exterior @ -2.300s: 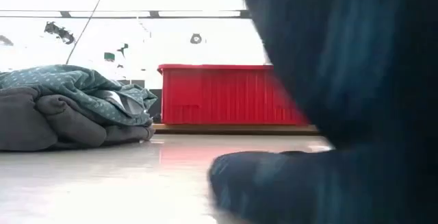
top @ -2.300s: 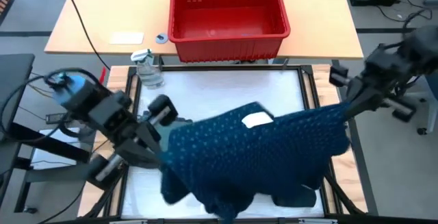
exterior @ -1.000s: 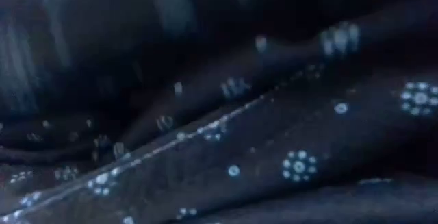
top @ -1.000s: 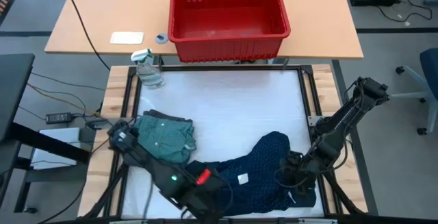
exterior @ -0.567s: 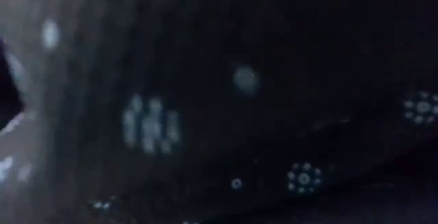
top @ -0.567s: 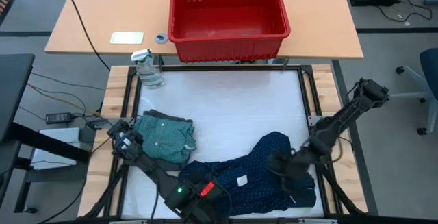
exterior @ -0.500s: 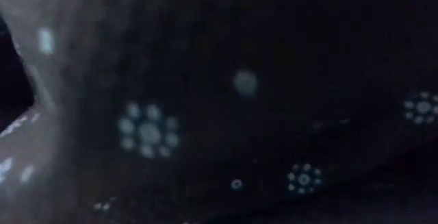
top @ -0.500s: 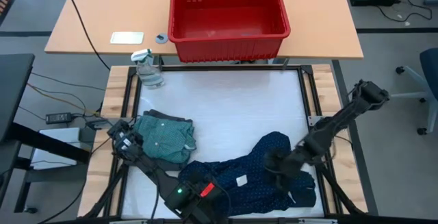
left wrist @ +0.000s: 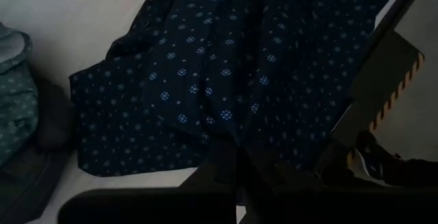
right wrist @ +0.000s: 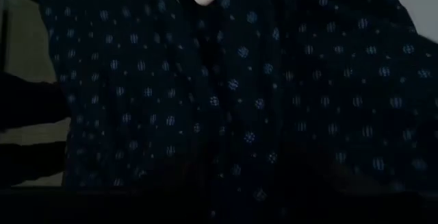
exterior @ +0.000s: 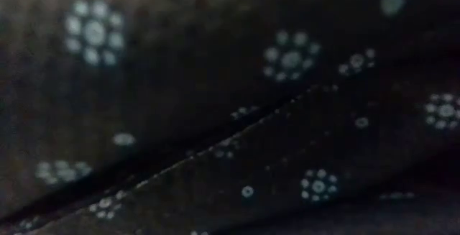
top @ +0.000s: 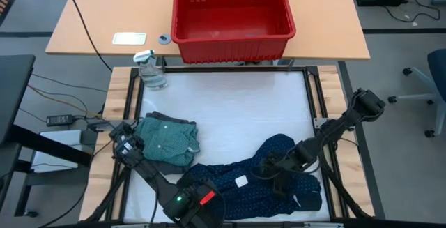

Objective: Fold Laundry from Bin
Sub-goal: Fold the blue polo shirt on the table

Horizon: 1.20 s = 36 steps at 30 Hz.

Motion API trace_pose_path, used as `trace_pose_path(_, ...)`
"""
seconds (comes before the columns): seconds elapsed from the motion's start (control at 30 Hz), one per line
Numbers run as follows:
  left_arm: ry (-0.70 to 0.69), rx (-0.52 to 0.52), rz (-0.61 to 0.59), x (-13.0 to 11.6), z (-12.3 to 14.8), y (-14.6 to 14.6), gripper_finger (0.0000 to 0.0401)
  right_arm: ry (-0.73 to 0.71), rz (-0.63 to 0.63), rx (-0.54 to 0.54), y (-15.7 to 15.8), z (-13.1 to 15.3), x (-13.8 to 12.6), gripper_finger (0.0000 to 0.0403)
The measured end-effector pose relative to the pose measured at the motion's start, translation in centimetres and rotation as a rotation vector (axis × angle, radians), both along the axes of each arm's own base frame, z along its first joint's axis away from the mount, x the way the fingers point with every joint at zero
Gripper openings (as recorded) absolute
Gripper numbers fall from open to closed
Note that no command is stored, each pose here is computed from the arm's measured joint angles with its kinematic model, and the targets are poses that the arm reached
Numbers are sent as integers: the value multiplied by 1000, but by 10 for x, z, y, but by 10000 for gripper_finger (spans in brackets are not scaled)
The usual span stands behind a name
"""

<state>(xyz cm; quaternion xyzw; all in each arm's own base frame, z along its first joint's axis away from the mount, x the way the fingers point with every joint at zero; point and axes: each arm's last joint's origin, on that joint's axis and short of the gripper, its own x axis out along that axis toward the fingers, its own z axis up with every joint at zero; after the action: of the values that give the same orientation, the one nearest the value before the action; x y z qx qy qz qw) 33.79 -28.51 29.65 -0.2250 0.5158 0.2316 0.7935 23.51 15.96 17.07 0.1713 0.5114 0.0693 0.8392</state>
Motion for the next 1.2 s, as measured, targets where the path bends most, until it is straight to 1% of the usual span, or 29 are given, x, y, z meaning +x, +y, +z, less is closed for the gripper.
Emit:
trace_pose_path(0.1, 1, 0, 1, 0, 0, 0, 8, 4, 8, 21, -2, 1, 2, 150)
trace_pose_path(0.17, 5, 5, 2, 0, 0, 1, 8, 3, 19, 38, -4, 4, 1, 126)
trace_pose_path(0.23, 17, 15, 1, -1, 0, 2, 8, -5, 51, 69, -6, 10, 1, 90)
trace_pose_path(0.3, 35, 32, 1, -3, -1, 3, 8, -6, 87, 94, -9, 15, 0, 39)
trace_pose_path(0.33, 46, 46, 2, -4, -1, 5, 8, -5, 106, 101, -10, 17, -1, 21)
trace_pose_path(0.37, 52, 61, 5, -4, -1, 6, 9, -10, 118, 108, -12, 20, -2, 14)
trace_pose_path(0.43, 46, 96, 17, -3, -1, 10, 9, -20, 115, 115, -17, 28, -4, 14)
trace_pose_path(0.5, 15, 131, 34, 0, 0, 15, 9, -37, 102, 105, -22, 35, -8, 9)
trace_pose_path(0.6, 0, 160, 48, 6, 0, 23, 9, -100, 82, 53, -31, 50, -16, 7)
trace_pose_path(0.77, 13, 175, 52, 18, 0, 39, 9, -243, 65, -51, -44, 74, -30, 4)
trace_pose_path(0.93, 104, 128, -27, 29, -1, 55, 6, -369, 44, -144, -55, 95, -44, 2)
trace_pose_path(1.0, 121, 130, -45, 32, -1, 61, 4, -396, 24, -215, -59, 107, -51, 2)
trace_pose_path(1.07, 133, 144, -66, 32, 1, 66, 3, -425, 27, -312, -63, 125, -59, 2)
trace_pose_path(1.2, 86, 159, -91, 26, 20, 73, 2, -468, 47, -508, -68, 174, -76, 2)
